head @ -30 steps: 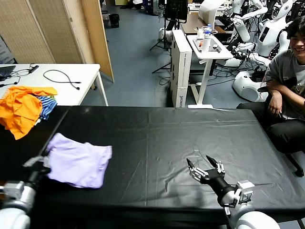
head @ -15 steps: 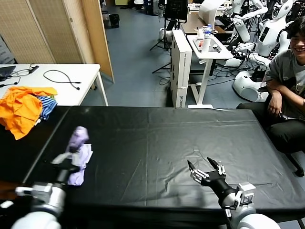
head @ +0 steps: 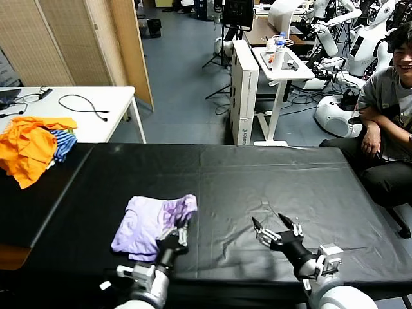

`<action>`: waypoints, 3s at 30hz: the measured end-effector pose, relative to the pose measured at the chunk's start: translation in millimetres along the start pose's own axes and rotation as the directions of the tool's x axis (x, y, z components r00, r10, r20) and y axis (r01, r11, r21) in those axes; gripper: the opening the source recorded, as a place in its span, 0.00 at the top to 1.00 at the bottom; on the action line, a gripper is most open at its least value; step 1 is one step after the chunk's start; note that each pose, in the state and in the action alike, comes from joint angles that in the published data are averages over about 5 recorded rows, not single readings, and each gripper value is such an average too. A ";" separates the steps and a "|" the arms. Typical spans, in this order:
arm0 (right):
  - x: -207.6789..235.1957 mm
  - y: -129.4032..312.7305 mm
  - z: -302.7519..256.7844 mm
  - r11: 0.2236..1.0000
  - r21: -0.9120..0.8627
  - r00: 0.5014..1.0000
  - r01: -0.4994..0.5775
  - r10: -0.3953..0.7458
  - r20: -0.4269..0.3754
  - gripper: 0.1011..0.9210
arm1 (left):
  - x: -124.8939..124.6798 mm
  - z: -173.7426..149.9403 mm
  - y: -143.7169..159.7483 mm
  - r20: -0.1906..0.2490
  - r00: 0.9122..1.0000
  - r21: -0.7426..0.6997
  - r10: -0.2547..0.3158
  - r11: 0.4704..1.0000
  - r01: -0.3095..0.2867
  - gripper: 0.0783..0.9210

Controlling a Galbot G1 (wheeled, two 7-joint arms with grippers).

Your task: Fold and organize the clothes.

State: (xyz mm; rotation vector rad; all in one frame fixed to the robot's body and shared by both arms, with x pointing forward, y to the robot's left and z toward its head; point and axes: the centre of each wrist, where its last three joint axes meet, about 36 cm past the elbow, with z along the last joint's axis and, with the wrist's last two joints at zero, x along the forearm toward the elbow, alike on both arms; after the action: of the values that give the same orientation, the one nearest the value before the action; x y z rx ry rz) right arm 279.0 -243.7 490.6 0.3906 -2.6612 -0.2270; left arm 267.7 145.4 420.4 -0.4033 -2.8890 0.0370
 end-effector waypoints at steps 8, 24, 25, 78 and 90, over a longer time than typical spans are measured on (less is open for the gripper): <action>-12.1 5.7 0.2 0.988 -0.110 0.986 0.111 -0.124 -0.112 0.02 | 5.5 -1.2 3.1 0.046 0.997 -0.045 0.066 0.997 -0.064 0.13; -75.3 30.8 22.6 0.947 -0.234 0.946 0.218 -0.264 -0.188 0.02 | 16.0 -31.1 50.9 0.140 0.988 -0.086 -0.069 0.993 0.082 0.02; -80.1 32.9 24.5 0.947 -0.236 0.945 0.220 -0.267 -0.191 0.03 | 17.2 -31.9 51.6 0.143 0.987 -0.086 -0.076 0.992 0.089 0.02; -16.6 -9.1 -4.0 0.997 0.075 0.996 0.036 -0.029 -0.088 0.02 | 42.4 -13.5 72.2 0.098 0.969 0.027 -0.227 0.974 0.225 0.02; 18.7 0.5 47.3 0.986 0.156 0.985 -0.051 0.024 0.174 0.02 | 53.0 2.9 74.1 0.021 0.974 0.013 -0.226 0.974 0.226 0.02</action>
State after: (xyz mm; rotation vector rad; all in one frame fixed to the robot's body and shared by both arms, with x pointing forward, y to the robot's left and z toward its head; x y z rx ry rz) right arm 241.8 -244.4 456.1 0.3864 -2.8641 -0.0353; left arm 237.2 231.2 425.0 -0.0708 -2.9353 0.0191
